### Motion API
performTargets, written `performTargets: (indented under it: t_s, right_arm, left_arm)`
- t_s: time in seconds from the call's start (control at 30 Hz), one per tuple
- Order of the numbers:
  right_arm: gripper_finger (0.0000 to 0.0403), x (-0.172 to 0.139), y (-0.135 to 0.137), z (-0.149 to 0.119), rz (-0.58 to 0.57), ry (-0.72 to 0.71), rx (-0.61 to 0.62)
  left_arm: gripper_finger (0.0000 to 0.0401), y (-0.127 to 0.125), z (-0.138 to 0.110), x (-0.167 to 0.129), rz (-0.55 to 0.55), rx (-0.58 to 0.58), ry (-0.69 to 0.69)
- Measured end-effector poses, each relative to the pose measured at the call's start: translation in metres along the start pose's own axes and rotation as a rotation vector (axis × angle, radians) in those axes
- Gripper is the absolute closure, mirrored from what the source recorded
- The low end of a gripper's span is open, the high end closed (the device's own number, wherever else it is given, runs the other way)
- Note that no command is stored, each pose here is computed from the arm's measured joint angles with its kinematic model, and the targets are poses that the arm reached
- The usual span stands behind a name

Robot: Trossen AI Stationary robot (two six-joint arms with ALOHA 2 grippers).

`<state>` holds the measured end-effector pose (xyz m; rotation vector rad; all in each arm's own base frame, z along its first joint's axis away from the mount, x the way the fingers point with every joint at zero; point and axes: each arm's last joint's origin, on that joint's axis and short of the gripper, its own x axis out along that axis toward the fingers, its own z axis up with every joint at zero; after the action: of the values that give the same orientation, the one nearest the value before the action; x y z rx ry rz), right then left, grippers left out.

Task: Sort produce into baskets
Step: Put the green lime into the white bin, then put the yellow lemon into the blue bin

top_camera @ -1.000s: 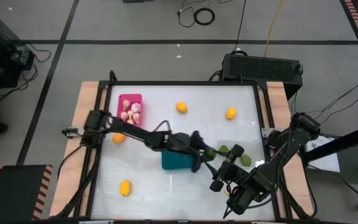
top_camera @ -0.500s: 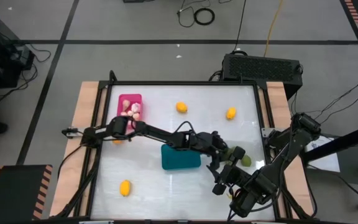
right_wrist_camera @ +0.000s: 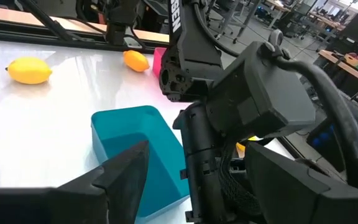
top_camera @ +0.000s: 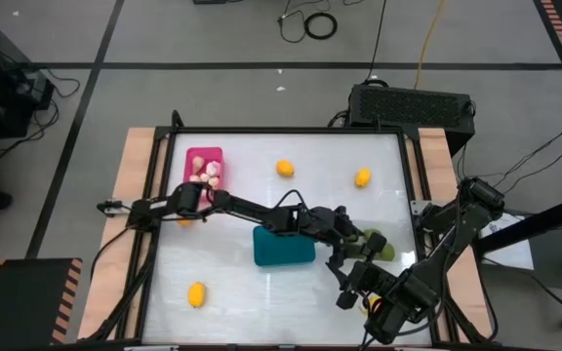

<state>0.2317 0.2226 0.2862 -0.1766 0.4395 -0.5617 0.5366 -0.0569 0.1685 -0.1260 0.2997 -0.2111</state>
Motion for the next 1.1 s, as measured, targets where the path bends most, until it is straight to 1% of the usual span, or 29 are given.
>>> performTargets:
  t_s: [0.1, 0.2, 0.3, 0.47, 0.6, 0.7, 0.77, 0.8, 0.9, 0.97, 1.03, 1.1]
  right_arm:
    - [0.0145, -0.001, 0.000, 0.000, 0.003, -0.001, -0.001]
    - [0.0145, -0.002, 0.001, 0.000, 0.005, -0.002, -0.001]
    - [0.0145, -0.003, 0.001, -0.001, 0.009, -0.004, -0.001]
    - [0.0145, -0.003, 0.002, -0.001, 0.014, -0.002, 0.016]
    - [0.0145, -0.003, 0.002, -0.001, 0.025, 0.018, 0.031]
    - [0.0145, -0.002, 0.004, -0.003, 0.022, 0.020, 0.049]
    - [0.0145, -0.001, 0.006, -0.005, 0.026, 0.031, 0.065]
    - [0.0145, 0.000, 0.006, -0.007, 0.034, 0.049, 0.073]
    - [0.0145, 0.002, 0.008, -0.012, 0.085, 0.147, 0.108]
    - [0.0145, 0.001, 0.010, -0.014, 0.126, 0.227, 0.128]
    - [0.0145, 0.000, 0.011, -0.017, 0.172, 0.314, 0.134]
    - [0.0145, -0.001, 0.013, -0.019, 0.223, 0.406, 0.136]
  left_arm:
    - [0.0087, -0.002, 0.005, -0.006, -0.023, -0.006, 0.055]
    - [0.0087, -0.006, 0.020, -0.021, -0.019, 0.008, 0.137]
    - [0.0086, -0.008, 0.031, -0.041, 0.008, -0.010, 0.272]
    - [0.0086, -0.011, 0.052, -0.090, 0.053, -0.050, 0.522]
    - [0.0086, -0.018, 0.061, -0.132, 0.110, -0.067, 0.735]
    - [0.0086, -0.030, 0.073, -0.159, 0.112, -0.061, 0.807]
    - [0.0086, -0.043, 0.082, -0.180, 0.109, -0.045, 0.842]
    - [0.0086, -0.050, 0.083, -0.190, 0.116, -0.031, 0.870]
    - [0.0086, -0.072, 0.084, -0.221, 0.172, 0.047, 0.895]
    - [0.0086, -0.086, 0.085, -0.241, 0.206, 0.079, 0.842]
    - [0.0086, -0.098, 0.083, -0.260, 0.209, 0.092, 0.784]
    - [0.0086, -0.107, 0.075, -0.276, 0.205, 0.100, 0.725]
